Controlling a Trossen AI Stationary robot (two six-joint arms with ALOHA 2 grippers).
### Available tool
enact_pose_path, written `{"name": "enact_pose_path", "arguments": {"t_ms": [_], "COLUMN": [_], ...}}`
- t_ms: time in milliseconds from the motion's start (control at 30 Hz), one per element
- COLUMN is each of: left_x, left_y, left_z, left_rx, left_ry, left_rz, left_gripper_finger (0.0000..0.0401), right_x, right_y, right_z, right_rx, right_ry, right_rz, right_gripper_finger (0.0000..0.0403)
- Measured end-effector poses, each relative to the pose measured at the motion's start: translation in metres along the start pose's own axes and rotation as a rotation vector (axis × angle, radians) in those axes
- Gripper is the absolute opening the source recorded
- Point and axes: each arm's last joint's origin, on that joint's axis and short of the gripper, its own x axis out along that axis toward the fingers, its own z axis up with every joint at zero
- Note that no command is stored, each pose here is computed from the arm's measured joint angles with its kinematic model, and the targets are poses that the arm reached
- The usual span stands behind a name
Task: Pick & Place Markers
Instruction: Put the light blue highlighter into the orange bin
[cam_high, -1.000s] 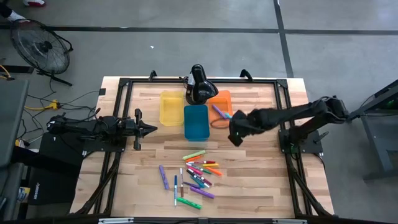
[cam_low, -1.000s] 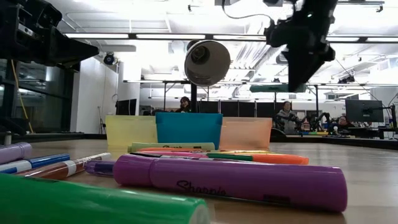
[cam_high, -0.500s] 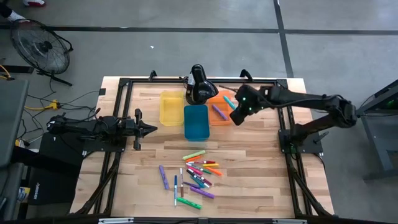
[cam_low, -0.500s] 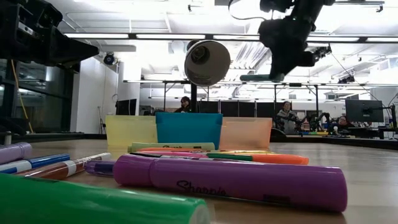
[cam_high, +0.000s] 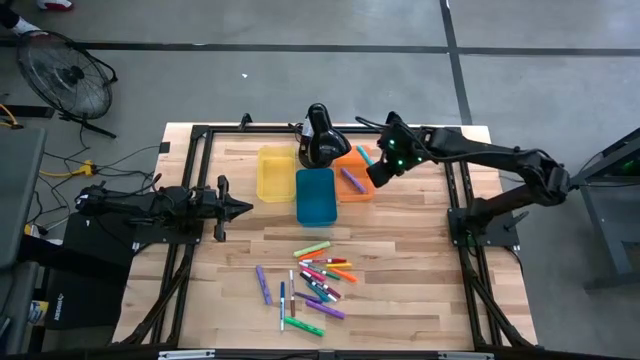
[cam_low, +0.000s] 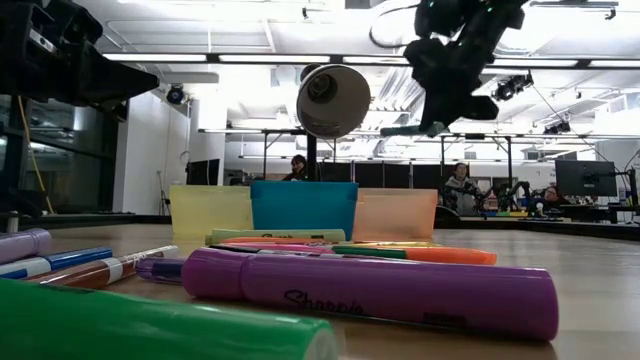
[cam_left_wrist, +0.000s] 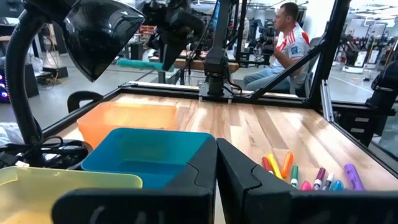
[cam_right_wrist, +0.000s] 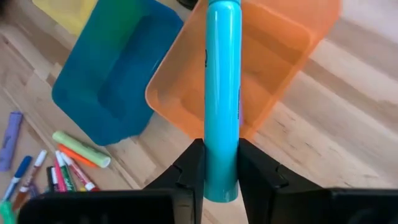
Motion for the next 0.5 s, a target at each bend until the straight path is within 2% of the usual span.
{"name": "enact_pose_path", "arguments": {"t_ms": [267, 500], "left_x": [0.000, 0.000], "left_y": [0.000, 0.000], "left_z": [0.000, 0.000], "left_rx": [-0.018, -0.024], "left_ry": [0.001, 0.001], "left_rz": [0.000, 0.001], "left_gripper_finger": [0.0001, 0.0001], "right_x": [0.043, 0.073], "right_y": [-0.002, -0.013], "right_z": [0.015, 0.020], "right_rx": [0.019, 0.061], "right_ry": [0.037, 0.100], "right_rz": [0.033, -0.004], "right_gripper_finger": [0.0066, 0.0077]}}
